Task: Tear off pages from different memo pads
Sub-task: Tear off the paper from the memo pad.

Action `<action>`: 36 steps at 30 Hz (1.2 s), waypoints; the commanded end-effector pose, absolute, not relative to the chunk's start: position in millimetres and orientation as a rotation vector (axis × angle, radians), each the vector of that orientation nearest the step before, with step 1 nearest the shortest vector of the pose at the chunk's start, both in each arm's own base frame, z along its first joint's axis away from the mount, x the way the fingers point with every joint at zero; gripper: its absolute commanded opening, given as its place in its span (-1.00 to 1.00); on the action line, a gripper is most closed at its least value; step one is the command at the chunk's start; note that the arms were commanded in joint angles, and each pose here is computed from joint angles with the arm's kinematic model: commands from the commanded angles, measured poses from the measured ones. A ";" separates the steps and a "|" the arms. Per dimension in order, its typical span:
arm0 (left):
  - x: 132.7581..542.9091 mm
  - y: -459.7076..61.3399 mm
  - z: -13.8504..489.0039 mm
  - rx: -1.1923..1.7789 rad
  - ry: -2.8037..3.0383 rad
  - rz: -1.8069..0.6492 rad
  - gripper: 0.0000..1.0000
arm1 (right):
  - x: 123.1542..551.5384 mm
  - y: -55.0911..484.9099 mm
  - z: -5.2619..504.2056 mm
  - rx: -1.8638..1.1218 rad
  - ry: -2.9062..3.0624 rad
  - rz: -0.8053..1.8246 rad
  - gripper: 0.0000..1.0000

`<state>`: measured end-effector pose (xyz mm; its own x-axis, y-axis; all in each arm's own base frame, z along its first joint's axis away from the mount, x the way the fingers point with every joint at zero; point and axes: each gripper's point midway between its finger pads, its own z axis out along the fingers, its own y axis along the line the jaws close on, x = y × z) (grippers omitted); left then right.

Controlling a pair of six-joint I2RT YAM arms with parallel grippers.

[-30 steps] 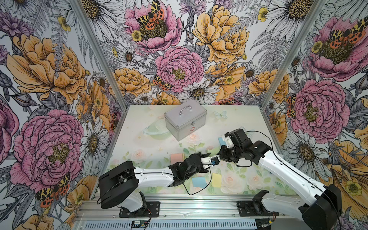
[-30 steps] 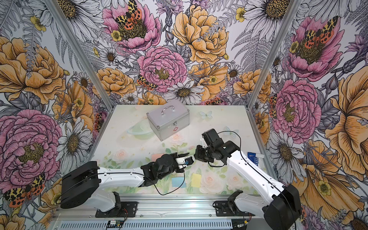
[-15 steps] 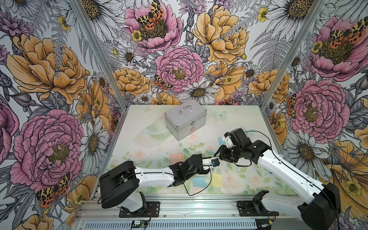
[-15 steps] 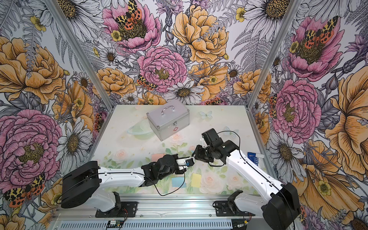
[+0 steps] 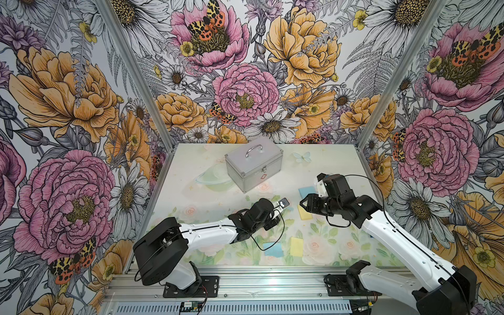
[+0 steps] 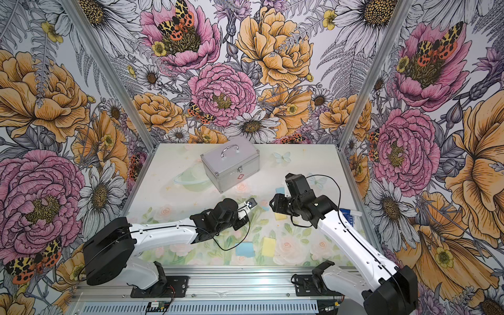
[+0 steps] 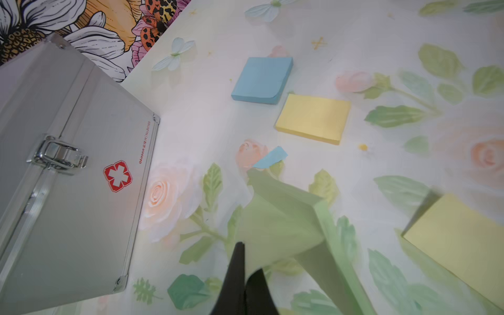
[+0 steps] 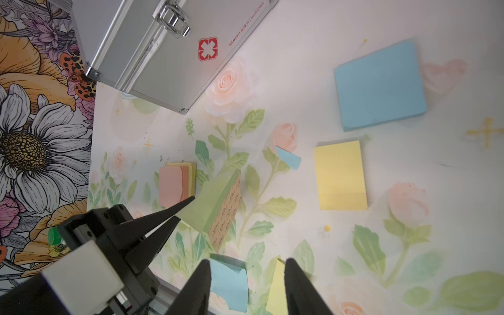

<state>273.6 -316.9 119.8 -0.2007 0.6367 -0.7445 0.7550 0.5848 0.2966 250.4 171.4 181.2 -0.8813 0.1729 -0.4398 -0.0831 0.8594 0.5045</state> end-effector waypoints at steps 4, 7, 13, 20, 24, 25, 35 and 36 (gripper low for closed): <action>277.9 -295.1 115.7 0.935 2.217 -0.342 -1.00 | 273.5 215.7 191.0 -0.183 2.307 0.840 -0.07; 282.6 -293.5 123.7 0.853 2.267 -0.394 -1.00 | 285.4 230.5 191.6 -0.245 2.244 0.821 -0.07; 290.0 -291.9 133.3 0.710 2.372 -0.458 -1.00 | 307.3 251.2 181.8 -0.123 2.204 0.929 -0.01; 298.9 -282.5 131.2 0.627 2.465 -0.382 -1.00 | 312.7 280.0 163.6 -0.157 2.210 1.016 0.01; 298.6 -282.1 127.0 0.625 2.491 -0.373 -1.00 | 310.7 288.5 161.0 -0.174 2.211 1.036 0.02; 298.7 -282.4 127.8 0.620 2.491 -0.377 -1.00 | 310.5 290.2 159.6 -0.175 2.216 1.039 0.02; 303.1 -275.1 126.0 0.565 2.518 -0.411 -1.00 | 299.6 288.8 123.6 -0.174 2.303 1.012 0.03; 303.3 -275.5 126.4 0.565 2.519 -0.417 -1.00 | 299.5 289.8 122.4 -0.178 2.306 1.012 0.03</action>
